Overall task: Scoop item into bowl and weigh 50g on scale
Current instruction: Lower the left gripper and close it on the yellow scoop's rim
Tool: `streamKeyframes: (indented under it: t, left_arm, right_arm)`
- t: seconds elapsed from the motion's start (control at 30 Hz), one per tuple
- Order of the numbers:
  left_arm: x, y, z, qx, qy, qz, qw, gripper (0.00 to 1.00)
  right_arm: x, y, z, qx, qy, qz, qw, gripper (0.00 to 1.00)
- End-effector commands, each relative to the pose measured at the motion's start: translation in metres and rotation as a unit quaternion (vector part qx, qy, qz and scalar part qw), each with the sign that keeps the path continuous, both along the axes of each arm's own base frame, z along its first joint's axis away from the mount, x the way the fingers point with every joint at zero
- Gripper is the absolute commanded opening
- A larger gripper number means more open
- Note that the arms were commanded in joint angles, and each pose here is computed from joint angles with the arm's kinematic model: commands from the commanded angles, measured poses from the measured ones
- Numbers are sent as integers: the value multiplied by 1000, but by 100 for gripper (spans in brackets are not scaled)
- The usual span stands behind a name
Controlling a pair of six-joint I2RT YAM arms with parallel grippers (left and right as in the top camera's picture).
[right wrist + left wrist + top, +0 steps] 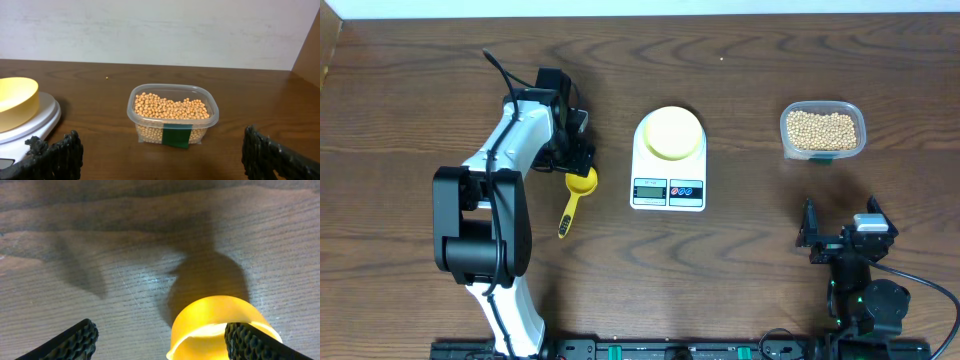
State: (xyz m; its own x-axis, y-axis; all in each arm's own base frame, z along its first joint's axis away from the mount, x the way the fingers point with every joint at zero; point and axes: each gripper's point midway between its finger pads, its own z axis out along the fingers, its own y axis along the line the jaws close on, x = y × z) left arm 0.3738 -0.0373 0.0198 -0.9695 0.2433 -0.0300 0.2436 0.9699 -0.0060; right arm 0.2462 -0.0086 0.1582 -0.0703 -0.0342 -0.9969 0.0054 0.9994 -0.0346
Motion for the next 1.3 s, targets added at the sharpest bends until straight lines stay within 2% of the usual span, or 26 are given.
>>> streamKeyframes:
  t: [0.0, 0.13, 0.33, 0.57, 0.97, 1.07, 1.1, 1.13, 1.27]
  left_arm:
    - [-8, 0, -7, -1, 18, -5, 1000, 84]
    - [-8, 0, -7, -1, 19, -5, 1000, 90]
    - [-11, 0, -10, 0, 23, -5, 1000, 91]
    - [-28, 2, -24, 1, 43, -5, 999, 91]
    - [-20, 1, -25, 0, 27, -5, 1000, 91]
    - [-17, 1, -25, -1, 22, -5, 1000, 79]
    - [-15, 0, -25, -1, 17, -5, 1000, 70]
    - [-14, 0, -25, -1, 15, -5, 1000, 65]
    - [-14, 0, -25, -2, 15, -6, 1000, 51]
  right_arm:
    - [0, -3, -1, -7, 0, -7, 1000, 99]
    - [0, -3, -1, -7, 0, -7, 1000, 99]
    - [0, -3, -1, -7, 0, -7, 1000, 99]
    - [0, -3, -1, -7, 0, -7, 1000, 99]
    - [0, -3, -1, -7, 0, -7, 1000, 99]
    - [0, -3, -1, -7, 0, -7, 1000, 99]
    - [0, -3, -1, -7, 0, -7, 1000, 99]
    - [0, -3, -1, -7, 0, -7, 1000, 99]
    - [0, -3, -1, -7, 0, -7, 1000, 99]
